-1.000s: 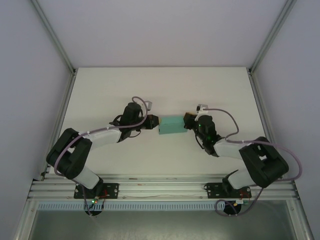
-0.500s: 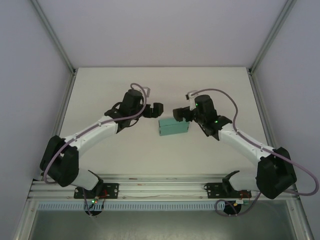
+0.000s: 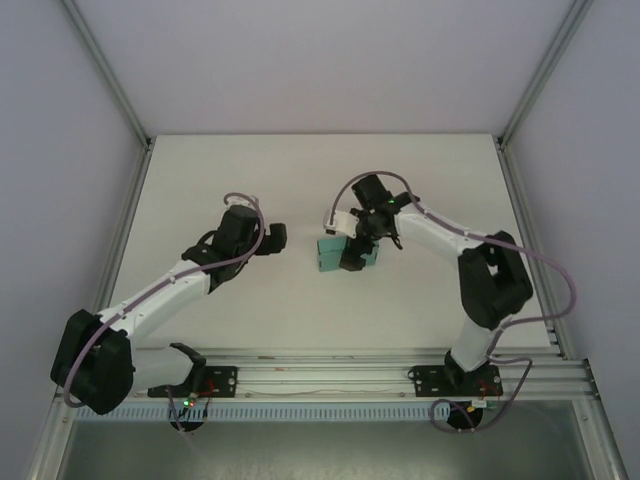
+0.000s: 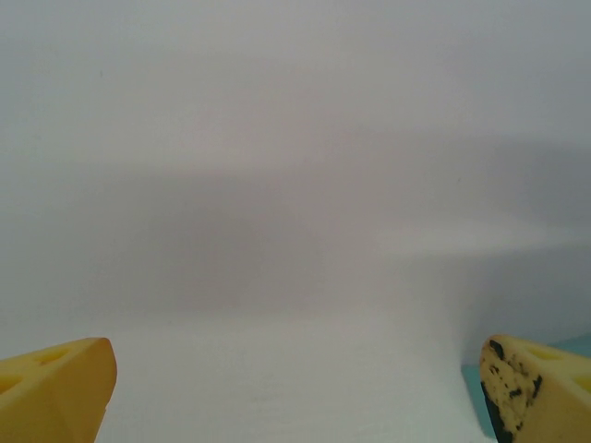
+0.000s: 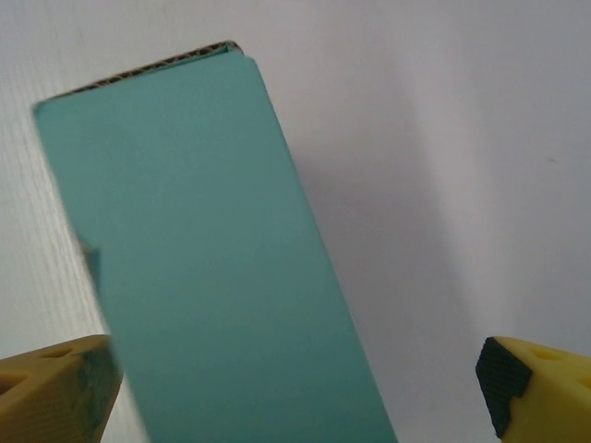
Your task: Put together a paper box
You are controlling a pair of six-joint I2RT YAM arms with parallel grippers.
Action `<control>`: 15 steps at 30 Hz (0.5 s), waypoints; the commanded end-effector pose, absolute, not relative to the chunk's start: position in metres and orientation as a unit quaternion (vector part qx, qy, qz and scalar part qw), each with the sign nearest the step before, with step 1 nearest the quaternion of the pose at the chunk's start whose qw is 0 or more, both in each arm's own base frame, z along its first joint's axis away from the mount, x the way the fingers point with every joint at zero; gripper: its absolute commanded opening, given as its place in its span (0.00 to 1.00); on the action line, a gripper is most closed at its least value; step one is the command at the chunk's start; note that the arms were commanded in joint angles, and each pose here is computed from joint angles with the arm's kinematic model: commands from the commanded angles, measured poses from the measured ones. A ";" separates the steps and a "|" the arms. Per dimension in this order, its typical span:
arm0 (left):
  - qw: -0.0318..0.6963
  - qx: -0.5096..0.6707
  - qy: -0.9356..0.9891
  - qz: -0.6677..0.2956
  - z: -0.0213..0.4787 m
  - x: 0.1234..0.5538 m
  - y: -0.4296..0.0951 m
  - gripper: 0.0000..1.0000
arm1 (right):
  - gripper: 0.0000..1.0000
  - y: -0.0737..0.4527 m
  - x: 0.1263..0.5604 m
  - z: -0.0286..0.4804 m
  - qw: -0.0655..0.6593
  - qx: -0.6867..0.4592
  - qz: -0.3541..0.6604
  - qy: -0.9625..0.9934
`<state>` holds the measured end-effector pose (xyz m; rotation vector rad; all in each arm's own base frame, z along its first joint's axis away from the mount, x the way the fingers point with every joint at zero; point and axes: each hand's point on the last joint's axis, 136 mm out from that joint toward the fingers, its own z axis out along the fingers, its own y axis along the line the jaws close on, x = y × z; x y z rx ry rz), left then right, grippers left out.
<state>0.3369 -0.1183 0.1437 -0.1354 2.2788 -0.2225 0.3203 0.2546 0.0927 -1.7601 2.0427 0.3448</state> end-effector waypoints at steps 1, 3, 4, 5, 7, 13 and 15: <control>0.412 -0.079 0.904 -0.086 0.141 0.336 -0.111 1.00 | 0.90 0.250 0.312 0.080 0.153 -0.685 0.091 0.706; 0.409 -0.080 0.906 -0.080 0.138 0.336 -0.110 1.00 | 0.81 0.248 0.321 0.076 0.148 -0.684 0.060 0.712; 0.407 -0.076 0.907 -0.077 0.137 0.337 -0.110 1.00 | 0.77 0.247 0.327 0.075 0.153 -0.679 0.043 0.716; 0.405 -0.072 0.908 -0.075 0.137 0.337 -0.111 1.00 | 0.76 0.248 0.334 0.074 0.164 -0.674 0.028 0.720; 0.403 -0.071 0.910 -0.070 0.136 0.338 -0.110 1.00 | 0.66 0.250 0.357 0.077 0.207 -0.647 -0.017 0.733; 0.404 -0.073 0.910 -0.066 0.136 0.339 -0.109 1.00 | 0.55 0.251 0.420 0.087 0.329 -0.602 -0.198 0.701; 0.405 -0.076 0.909 -0.063 0.136 0.338 -0.107 1.00 | 0.55 0.253 0.427 0.085 0.339 -0.602 -0.226 0.687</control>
